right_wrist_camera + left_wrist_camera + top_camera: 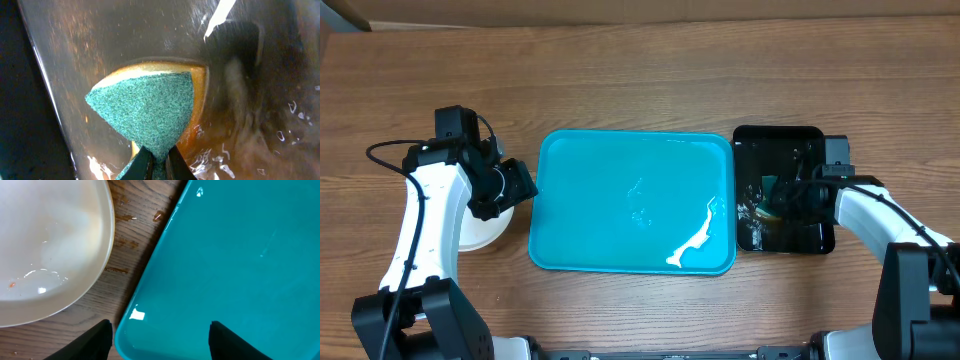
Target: Clean dirty plates on tray and stack at the side
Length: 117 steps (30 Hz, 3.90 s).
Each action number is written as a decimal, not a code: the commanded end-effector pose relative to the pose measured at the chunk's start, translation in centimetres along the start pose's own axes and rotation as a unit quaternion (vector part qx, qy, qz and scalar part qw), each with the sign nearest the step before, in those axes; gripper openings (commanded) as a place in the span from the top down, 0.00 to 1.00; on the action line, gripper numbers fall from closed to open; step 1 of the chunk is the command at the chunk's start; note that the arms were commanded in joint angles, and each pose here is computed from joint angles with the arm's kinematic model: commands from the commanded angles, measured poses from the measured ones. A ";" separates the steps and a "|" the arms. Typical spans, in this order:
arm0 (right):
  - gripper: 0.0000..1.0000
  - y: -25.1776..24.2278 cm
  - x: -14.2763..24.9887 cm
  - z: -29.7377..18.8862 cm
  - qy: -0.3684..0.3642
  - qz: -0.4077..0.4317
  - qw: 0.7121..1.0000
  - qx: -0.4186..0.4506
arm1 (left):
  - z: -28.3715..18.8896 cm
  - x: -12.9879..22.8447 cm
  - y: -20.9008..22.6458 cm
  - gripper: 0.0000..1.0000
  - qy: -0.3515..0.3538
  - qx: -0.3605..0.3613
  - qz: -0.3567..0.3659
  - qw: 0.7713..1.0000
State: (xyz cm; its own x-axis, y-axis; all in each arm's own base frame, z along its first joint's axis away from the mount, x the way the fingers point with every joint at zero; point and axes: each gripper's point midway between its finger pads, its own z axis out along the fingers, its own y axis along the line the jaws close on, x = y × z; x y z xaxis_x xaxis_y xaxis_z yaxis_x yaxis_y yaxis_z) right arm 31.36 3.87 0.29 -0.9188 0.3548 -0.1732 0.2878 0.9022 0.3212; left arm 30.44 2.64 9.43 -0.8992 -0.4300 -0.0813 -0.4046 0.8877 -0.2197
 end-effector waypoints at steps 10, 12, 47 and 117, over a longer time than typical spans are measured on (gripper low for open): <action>0.96 2.8 -1.7 -5.3 0.014 -0.072 0.997 -0.009 | 0.0 0.1 -0.3 0.36 0.001 0.002 0.015 1.000; 0.96 2.4 -1.1 -4.9 0.021 -0.070 0.997 -0.007 | 0.0 0.1 -0.3 0.36 0.002 0.002 0.015 1.000; 0.00 3.2 -4.9 -8.0 -0.063 -0.086 0.994 0.011 | 0.0 0.0 -0.3 0.34 0.001 0.003 0.015 1.000; 0.00 1.7 2.1 -17.1 -0.135 -0.066 0.989 0.019 | -14.3 11.0 -3.3 0.00 -0.326 0.053 0.240 0.913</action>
State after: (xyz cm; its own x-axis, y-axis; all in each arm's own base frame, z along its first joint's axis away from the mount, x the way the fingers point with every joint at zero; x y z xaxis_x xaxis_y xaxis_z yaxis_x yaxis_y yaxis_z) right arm 25.33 2.16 16.62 -0.8458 0.2781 -0.4553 0.1778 0.9515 0.2509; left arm 19.60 -2.78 23.51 -0.6589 -0.0246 -0.7518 0.0711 0.9930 -0.0948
